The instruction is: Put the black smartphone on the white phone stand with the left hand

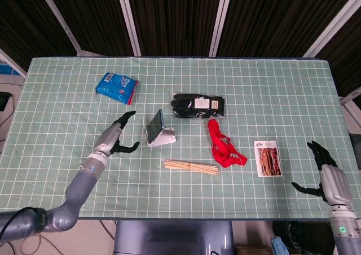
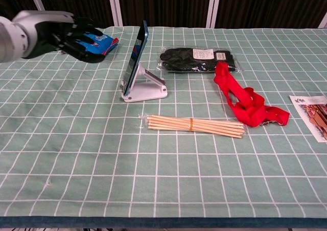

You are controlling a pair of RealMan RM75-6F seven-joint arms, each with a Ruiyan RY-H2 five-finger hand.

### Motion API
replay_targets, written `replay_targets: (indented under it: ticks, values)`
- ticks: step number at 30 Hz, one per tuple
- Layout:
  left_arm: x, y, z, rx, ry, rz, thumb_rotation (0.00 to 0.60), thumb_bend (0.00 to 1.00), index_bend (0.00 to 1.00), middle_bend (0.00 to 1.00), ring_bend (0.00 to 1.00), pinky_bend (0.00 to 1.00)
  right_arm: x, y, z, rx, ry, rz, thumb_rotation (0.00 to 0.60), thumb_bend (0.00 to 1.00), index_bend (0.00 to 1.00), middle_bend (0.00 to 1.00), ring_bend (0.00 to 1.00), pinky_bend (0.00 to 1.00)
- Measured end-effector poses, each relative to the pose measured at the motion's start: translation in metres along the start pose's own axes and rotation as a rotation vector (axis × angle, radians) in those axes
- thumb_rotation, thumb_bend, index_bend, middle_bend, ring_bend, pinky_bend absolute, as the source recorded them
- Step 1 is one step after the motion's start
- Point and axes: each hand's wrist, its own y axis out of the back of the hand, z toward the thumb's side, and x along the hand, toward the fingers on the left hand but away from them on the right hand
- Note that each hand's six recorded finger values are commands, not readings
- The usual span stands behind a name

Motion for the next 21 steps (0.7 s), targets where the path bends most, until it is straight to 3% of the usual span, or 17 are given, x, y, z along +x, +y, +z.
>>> replay_targets:
  ticks: [6, 16, 21]
  values:
    - [-0.047, 0.025, -0.036, 0.222, -0.007, 0.086, 0.6, 0.15, 0.0, 0.0, 0.0, 0.0, 0.0, 0.0, 0.0, 0.011, 0.003, -0.003, 0.6, 0.12, 0.0, 0.0, 0.0, 0.15]
    - [-0.122, 0.057, -0.106, 0.633, 0.045, 0.268, 0.6, 0.1, 0.0, 0.0, 0.0, 0.0, 0.001, -0.001, 0.001, 0.052, 0.013, -0.011, 0.6, 0.12, 0.0, 0.0, 0.0, 0.15]
    - [-0.15, 0.064, -0.136, 0.753, 0.091, 0.321, 0.6, 0.1, 0.0, 0.0, 0.0, 0.0, 0.002, -0.001, 0.002, 0.059, 0.016, -0.014, 0.6, 0.12, 0.0, 0.0, 0.0, 0.15]
